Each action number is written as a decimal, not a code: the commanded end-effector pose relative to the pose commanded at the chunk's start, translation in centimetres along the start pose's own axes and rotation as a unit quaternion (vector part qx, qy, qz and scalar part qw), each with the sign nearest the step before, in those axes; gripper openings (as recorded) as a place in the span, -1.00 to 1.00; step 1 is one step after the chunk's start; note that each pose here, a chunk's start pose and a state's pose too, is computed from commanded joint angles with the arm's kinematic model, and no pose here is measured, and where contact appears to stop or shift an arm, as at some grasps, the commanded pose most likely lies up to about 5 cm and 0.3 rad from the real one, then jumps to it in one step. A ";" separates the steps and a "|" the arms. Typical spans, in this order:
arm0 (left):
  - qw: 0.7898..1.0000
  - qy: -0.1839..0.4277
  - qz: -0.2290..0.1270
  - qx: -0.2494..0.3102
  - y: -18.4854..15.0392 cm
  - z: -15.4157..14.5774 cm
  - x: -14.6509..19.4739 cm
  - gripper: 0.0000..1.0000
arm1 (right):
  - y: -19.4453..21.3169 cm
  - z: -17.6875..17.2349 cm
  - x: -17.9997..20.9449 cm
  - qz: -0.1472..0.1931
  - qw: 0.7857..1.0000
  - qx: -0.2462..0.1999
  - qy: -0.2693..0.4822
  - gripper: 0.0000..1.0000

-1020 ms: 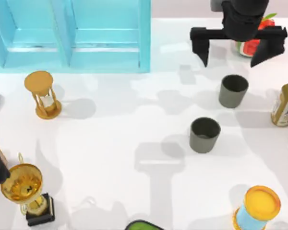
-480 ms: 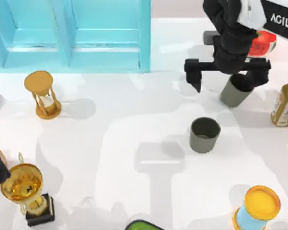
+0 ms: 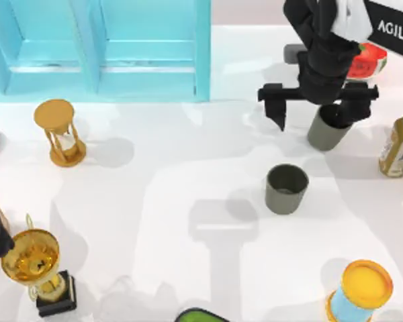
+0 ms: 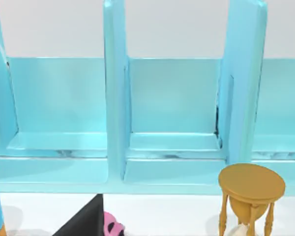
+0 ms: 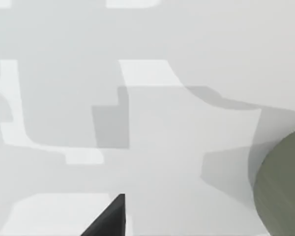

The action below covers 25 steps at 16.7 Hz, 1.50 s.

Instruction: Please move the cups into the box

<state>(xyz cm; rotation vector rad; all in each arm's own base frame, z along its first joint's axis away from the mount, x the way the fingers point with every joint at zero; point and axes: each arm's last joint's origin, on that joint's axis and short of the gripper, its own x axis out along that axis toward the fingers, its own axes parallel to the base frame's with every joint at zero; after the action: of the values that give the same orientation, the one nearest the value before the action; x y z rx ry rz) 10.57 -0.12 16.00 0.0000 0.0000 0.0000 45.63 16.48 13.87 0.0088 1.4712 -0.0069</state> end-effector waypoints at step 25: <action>1.000 0.000 0.000 0.000 0.0 0.0 0.0 1.00 | -2.1 0.7 -5.8 0.042 0.999 0.004 -0.020 -1.00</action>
<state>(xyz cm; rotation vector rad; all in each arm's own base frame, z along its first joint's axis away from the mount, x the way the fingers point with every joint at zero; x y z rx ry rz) 10.57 -0.12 16.00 0.0000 0.0000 0.0000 45.69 14.38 19.72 0.0776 1.4299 0.0549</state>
